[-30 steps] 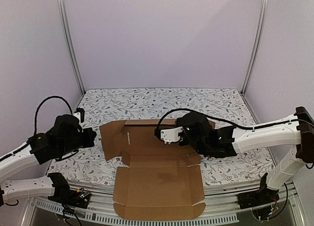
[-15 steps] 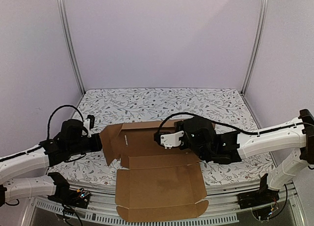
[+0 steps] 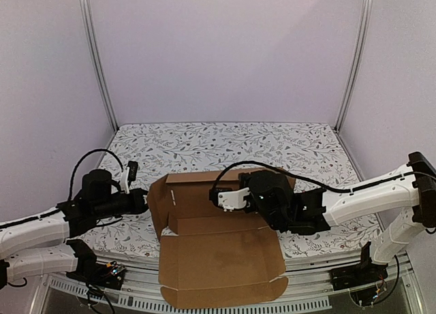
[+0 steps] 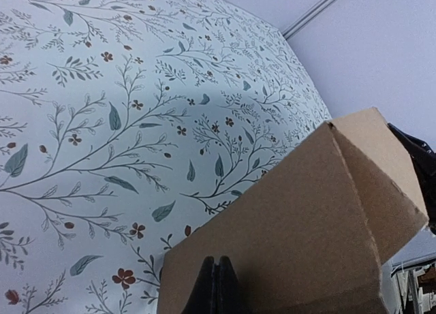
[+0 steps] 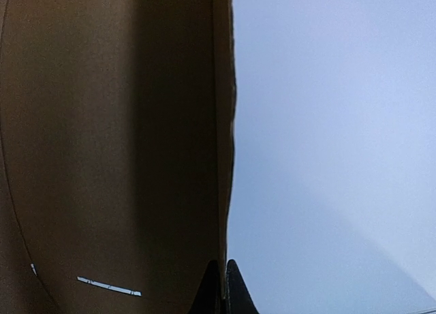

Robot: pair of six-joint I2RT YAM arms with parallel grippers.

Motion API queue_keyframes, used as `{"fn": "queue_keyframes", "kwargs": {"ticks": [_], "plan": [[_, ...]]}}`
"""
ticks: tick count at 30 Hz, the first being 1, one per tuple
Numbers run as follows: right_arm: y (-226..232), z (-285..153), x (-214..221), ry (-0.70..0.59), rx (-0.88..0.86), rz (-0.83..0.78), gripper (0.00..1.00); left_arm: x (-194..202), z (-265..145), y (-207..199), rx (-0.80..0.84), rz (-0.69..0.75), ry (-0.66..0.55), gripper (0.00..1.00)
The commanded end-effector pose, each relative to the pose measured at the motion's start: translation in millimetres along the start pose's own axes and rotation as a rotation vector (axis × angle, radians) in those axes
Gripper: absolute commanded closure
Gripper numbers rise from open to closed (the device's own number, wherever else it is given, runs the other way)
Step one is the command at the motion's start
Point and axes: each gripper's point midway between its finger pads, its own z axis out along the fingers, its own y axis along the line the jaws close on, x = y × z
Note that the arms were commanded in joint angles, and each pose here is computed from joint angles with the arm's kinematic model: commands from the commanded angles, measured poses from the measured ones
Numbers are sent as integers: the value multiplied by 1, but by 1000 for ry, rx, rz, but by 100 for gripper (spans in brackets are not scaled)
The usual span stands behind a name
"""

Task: Fold the paper box

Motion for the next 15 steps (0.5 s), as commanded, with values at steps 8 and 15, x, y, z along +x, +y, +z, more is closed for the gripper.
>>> {"fn": "queue_keyframes", "kwargs": {"ticks": [8,15], "plan": [[2,-6,-7,38,45,27,100,0,2,-22,98,-13,3,100],[13,-3,-4,87,51,20,100,-6,7,-29,67,-17,34,100]]}}
